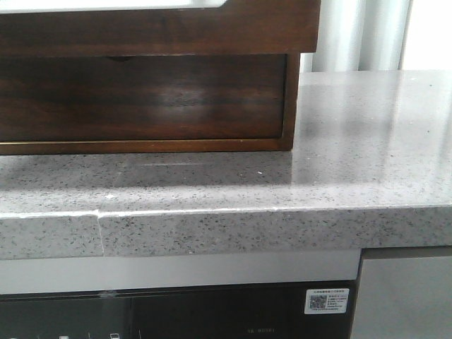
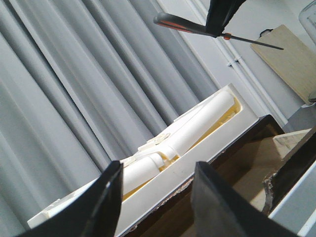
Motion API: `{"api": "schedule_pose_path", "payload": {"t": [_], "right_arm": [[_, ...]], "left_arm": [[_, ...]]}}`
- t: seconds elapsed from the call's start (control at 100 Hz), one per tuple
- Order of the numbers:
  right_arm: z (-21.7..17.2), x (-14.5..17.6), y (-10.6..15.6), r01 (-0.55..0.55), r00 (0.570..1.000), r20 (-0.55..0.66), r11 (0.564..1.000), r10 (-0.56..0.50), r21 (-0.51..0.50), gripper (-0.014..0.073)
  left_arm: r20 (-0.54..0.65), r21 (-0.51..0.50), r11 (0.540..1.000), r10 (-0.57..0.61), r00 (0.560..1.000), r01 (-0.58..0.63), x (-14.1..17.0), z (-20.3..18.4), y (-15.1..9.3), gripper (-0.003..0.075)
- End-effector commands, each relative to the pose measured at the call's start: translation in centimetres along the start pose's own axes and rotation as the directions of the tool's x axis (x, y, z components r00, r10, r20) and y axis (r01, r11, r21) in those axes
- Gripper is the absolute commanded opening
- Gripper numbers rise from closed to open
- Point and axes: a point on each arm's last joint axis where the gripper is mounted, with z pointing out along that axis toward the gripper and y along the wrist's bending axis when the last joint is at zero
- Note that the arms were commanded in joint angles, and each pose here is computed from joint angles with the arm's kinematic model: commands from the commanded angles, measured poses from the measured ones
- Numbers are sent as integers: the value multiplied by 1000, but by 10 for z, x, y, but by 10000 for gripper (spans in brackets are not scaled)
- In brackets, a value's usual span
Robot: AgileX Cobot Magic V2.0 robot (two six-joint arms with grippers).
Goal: Put scissors in drawer with both arms
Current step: 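Lift the scissors and carry them over the open drawer with the right gripper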
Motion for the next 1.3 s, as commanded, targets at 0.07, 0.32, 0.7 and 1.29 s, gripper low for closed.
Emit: {"api": "schedule_pose_path", "payload": {"t": [0.07, 0.32, 0.7, 1.29], "right_arm": [[1, -22, 27, 168, 981, 113, 984, -160, -60, -124], [46, -21, 51, 288, 957, 90, 937, -275, -199, -124], [110, -2, 56, 281, 956, 10, 910, -292, -306, -124], [140, 22, 61, 250, 945, -91, 874, -314, -416, -124]], "left_arm": [[76, -18, 999, -40, 996, 42, -12, 2, 6, 274], [76, -18, 999, -40, 996, 42, -12, 2, 6, 274], [76, -18, 999, -40, 996, 42, -12, 2, 6, 274], [76, -18, 999, -40, 996, 42, -12, 2, 6, 274]]}}
